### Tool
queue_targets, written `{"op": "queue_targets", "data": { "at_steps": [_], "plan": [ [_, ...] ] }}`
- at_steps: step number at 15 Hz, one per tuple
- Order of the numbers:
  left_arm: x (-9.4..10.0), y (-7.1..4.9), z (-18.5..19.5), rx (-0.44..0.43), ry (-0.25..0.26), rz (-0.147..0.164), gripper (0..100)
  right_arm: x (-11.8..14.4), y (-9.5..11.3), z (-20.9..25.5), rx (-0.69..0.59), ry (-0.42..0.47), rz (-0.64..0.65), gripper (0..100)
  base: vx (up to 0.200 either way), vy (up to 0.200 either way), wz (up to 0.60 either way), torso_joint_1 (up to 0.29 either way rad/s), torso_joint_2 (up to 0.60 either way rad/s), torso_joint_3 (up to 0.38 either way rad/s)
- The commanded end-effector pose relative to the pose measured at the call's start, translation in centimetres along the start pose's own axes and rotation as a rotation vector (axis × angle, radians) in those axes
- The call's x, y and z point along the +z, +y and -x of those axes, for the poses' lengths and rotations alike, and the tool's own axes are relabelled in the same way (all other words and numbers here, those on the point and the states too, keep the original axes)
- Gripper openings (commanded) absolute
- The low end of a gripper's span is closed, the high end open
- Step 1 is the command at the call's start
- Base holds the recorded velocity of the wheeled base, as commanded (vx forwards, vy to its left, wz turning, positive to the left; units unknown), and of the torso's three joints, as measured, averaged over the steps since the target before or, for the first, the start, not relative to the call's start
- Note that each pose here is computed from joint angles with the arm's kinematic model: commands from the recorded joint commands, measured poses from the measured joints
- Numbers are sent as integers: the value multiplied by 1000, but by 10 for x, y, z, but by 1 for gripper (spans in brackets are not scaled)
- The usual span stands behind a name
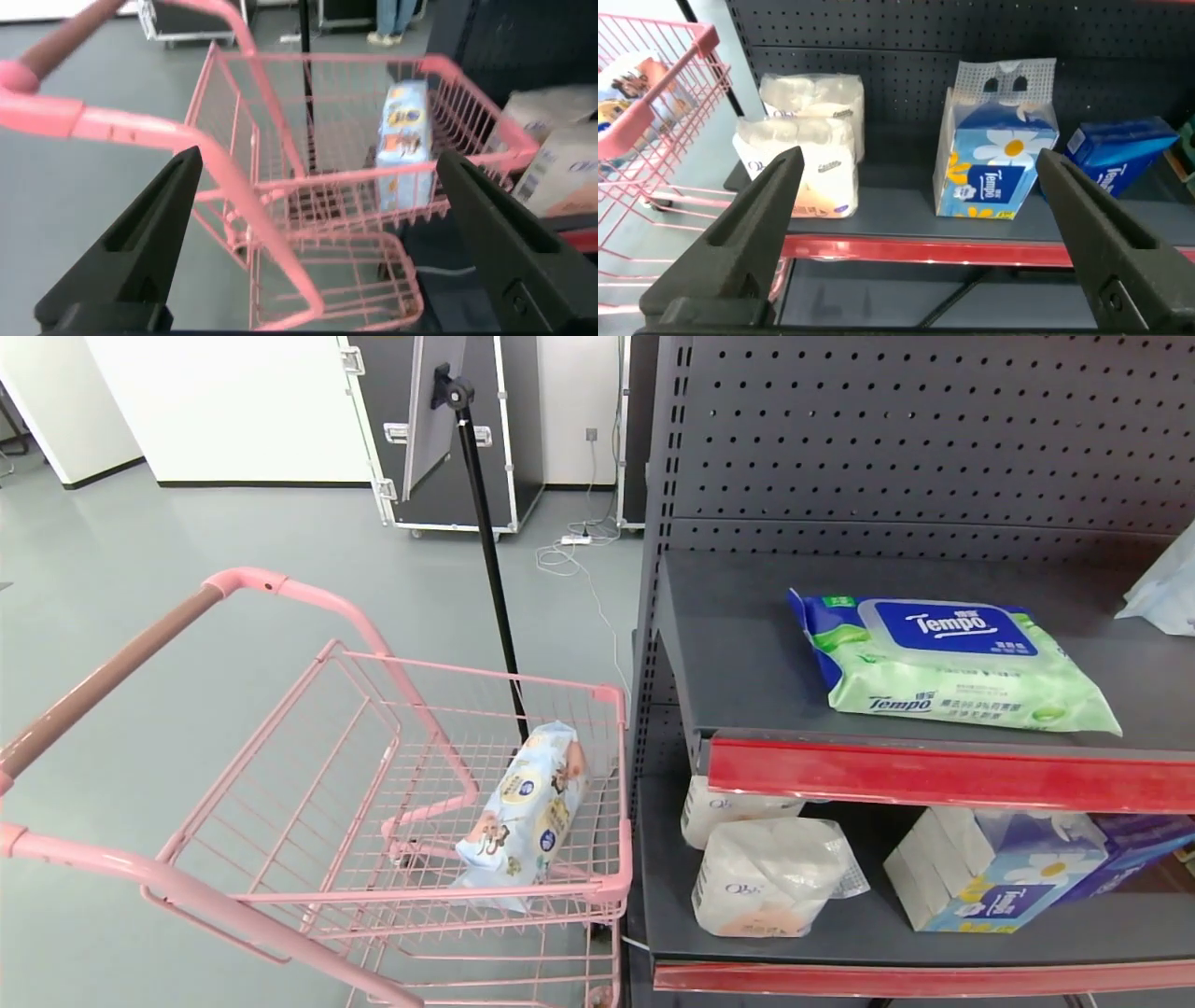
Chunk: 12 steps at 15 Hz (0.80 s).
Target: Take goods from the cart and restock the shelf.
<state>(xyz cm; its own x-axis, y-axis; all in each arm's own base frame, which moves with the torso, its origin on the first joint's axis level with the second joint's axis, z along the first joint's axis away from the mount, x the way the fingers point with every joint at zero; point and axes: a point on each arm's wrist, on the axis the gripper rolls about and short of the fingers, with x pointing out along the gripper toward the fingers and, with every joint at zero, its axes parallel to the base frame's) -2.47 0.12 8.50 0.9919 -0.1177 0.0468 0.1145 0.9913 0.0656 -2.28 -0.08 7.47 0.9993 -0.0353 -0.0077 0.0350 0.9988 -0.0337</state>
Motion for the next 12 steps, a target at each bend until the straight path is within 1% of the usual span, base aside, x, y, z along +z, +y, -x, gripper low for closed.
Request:
{"op": "queue_targets", "data": {
  "at_steps": [1, 2, 3, 4, 5, 6, 7, 8, 9, 10, 11, 12],
  "plan": [
    [47, 2, 3, -47, -70, 32, 100, 0, 0, 0, 0, 0, 0, 100, 0, 0, 0, -51, 139, 85],
    [142, 10, -42, -57, -5, 154, 100, 0, 0, 0, 0, 2, 2, 100, 0, 0, 0, -27, 71, 51],
    [156, 11, -73, -69, 77, 130, 100, 0, 0, 0, 0, 0, 2, 100, 0, 0, 0, -66, 36, 36],
    [156, 11, -96, -82, 151, 72, 100, 0, 0, 0, 0, 2, 2, 100, 0, 0, 0, 0, 0, 0],
    [140, 8, -131, -112, 308, 28, 100, 0, 0, 0, 0, 0, 2, 100, 0, 0, 0, 0, 0, 0],
    [126, 5, -157, -144, 427, 26, 100, 0, 0, 0, 0, 2, 0, 100, 0, 0, 0, 0, 0, 0],
    [116, -3, -181, -188, 514, 20, 100, 0, 0, 0, 0, 0, 0, 100, 0, 0, 0, 0, 0, 0],
    [105, -12, -207, -231, 601, 12, 100, 0, 0, 0, 0, 0, 0, 100, 0, 0, 0, 0, 0, 0],
    [91, -17, -229, -244, 678, 7, 100, 0, 0, 0, 0, 2, 0, 100, 0, 0, 0, 0, 0, 0],
    [75, -24, -246, -262, 753, 0, 100, 0, 0, 0, -1, 0, 0, 100, 0, 0, 0, 0, 0, 0],
    [60, -31, -260, -282, 804, -4, 100, 0, 0, 0, -1, 2, 0, 100, 0, 0, 0, 0, 0, 0],
    [47, -38, -270, -299, 843, -12, 100, 0, 0, 0, -1, 2, -1, 100, 0, 0, 0, 0, 0, 0]
  ]
}}
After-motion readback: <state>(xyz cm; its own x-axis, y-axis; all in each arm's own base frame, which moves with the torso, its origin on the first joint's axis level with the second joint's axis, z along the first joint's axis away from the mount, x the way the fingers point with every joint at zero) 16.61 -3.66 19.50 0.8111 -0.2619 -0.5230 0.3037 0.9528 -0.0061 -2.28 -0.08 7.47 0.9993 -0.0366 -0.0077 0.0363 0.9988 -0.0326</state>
